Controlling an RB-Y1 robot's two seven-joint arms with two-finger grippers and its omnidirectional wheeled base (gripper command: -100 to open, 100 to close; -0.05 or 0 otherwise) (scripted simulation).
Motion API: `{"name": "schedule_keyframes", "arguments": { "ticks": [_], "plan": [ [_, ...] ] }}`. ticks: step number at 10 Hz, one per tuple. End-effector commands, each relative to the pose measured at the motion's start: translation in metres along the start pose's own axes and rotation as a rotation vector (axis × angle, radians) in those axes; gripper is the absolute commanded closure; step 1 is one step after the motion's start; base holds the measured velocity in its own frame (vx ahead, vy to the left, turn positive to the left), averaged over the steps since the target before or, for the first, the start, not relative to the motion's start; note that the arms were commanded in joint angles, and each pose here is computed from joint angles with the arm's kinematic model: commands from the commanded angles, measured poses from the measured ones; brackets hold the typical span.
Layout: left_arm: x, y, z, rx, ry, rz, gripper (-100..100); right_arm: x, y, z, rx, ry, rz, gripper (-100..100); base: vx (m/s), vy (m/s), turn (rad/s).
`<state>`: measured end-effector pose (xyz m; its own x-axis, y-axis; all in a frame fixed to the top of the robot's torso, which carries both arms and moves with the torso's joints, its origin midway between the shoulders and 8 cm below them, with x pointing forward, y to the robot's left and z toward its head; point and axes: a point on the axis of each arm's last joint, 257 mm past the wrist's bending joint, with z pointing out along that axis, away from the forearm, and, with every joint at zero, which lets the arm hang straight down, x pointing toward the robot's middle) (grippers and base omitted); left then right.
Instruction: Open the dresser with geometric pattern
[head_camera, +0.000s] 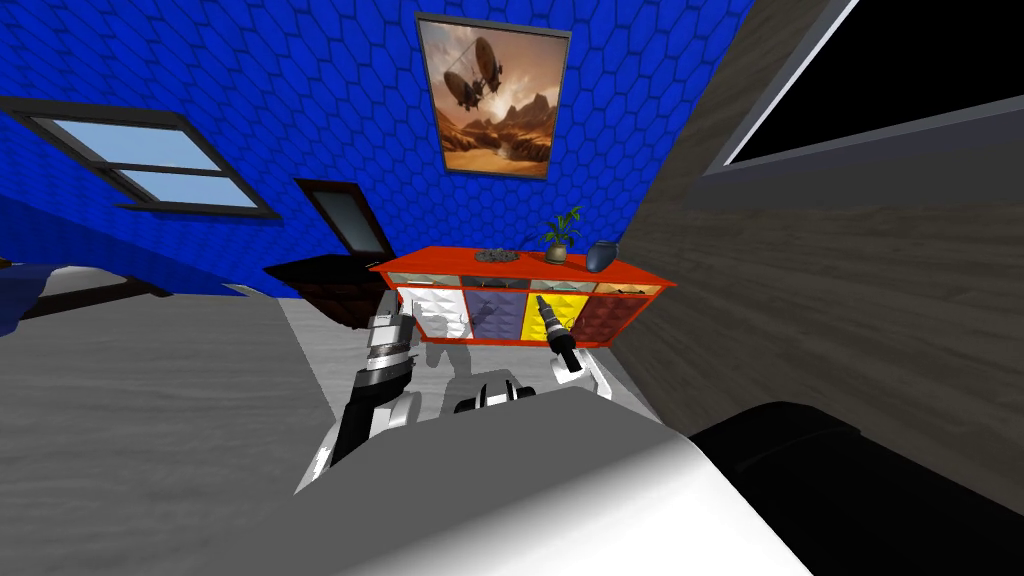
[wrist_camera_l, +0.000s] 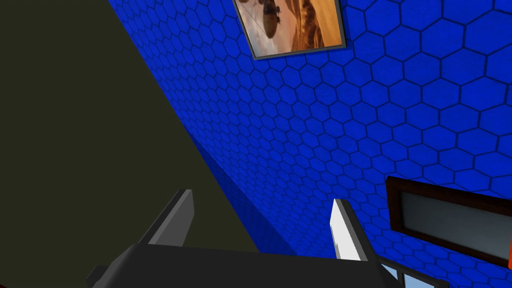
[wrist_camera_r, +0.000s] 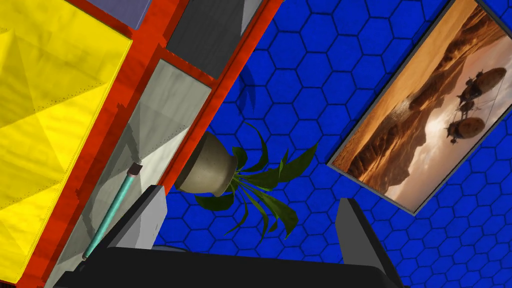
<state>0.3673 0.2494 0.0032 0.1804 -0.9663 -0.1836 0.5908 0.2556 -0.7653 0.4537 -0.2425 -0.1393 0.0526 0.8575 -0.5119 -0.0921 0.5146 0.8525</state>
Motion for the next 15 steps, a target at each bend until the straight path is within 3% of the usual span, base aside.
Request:
{"name": "schedule_keyframes", "arguments": {
  "ticks": [1, 2, 3, 5, 6, 8, 9, 10, 11, 12, 14, 15],
  "plan": [
    [0.0, 0.0, 0.0, 0.0, 0.0, 0.0, 0, 0.011, -0.027, 0.004, 0.085, 0.019, -0.099, -100, 0.049, -0.016, 0.083],
    [0.0, 0.0, 0.0, 0.0, 0.0, 0.0, 0, 0.011, -0.03, 0.004, 0.097, 0.017, -0.108, -100, 0.024, -0.01, -0.002],
    [0.0, 0.0, 0.0, 0.0, 0.0, 0.0, 0, 0.023, -0.046, 0.006, 0.142, 0.041, -0.168, -100, 0.04, -0.018, 0.125],
    [0.0, 0.0, 0.0, 0.0, 0.0, 0.0, 0, 0.019, -0.055, 0.005, 0.178, 0.032, -0.206, -100, 0.037, -0.018, 0.047],
    [0.0, 0.0, 0.0, 0.0, 0.0, 0.0, 0, 0.031, -0.07, 0.006, 0.218, 0.055, -0.271, -100, 0.045, -0.027, 0.148],
    [0.0, 0.0, 0.0, 0.0, 0.0, 0.0, 0, 0.025, -0.079, 0.004, 0.259, 0.044, -0.309, -100, 0.035, -0.019, 0.035],
    [0.0, 0.0, 0.0, 0.0, 0.0, 0.0, 0, 0.036, -0.097, 0.003, 0.309, 0.068, -0.365, -100, 0.046, -0.01, 0.152],
    [0.0, 0.0, 0.0, 0.0, 0.0, 0.0, 0, 0.031, -0.103, 0.001, 0.339, 0.059, -0.39, -100, 0.051, -0.015, 0.094],
    [0.0, 0.0, 0.0, 0.0, 0.0, 0.0, 0, 0.028, -0.103, 0.001, 0.338, 0.052, -0.415, -100, 0.026, -0.012, -0.009],
    [0.0, 0.0, 0.0, 0.0, 0.0, 0.0, 0, 0.037, -0.12, -0.001, 0.388, 0.076, -0.472, -100, 0.046, -0.032, 0.157],
    [0.0, 0.0, 0.0, 0.0, 0.0, 0.0, 0, 0.028, -0.124, -0.003, 0.415, 0.057, -0.524, -100, 0.038, -0.021, 0.048],
    [0.0, 0.0, 0.0, 0.0, 0.0, 0.0, 0, 0.035, -0.141, -0.006, 0.467, 0.079, -0.584, -100, 0.041, -0.019, 0.178]
  ]
}}
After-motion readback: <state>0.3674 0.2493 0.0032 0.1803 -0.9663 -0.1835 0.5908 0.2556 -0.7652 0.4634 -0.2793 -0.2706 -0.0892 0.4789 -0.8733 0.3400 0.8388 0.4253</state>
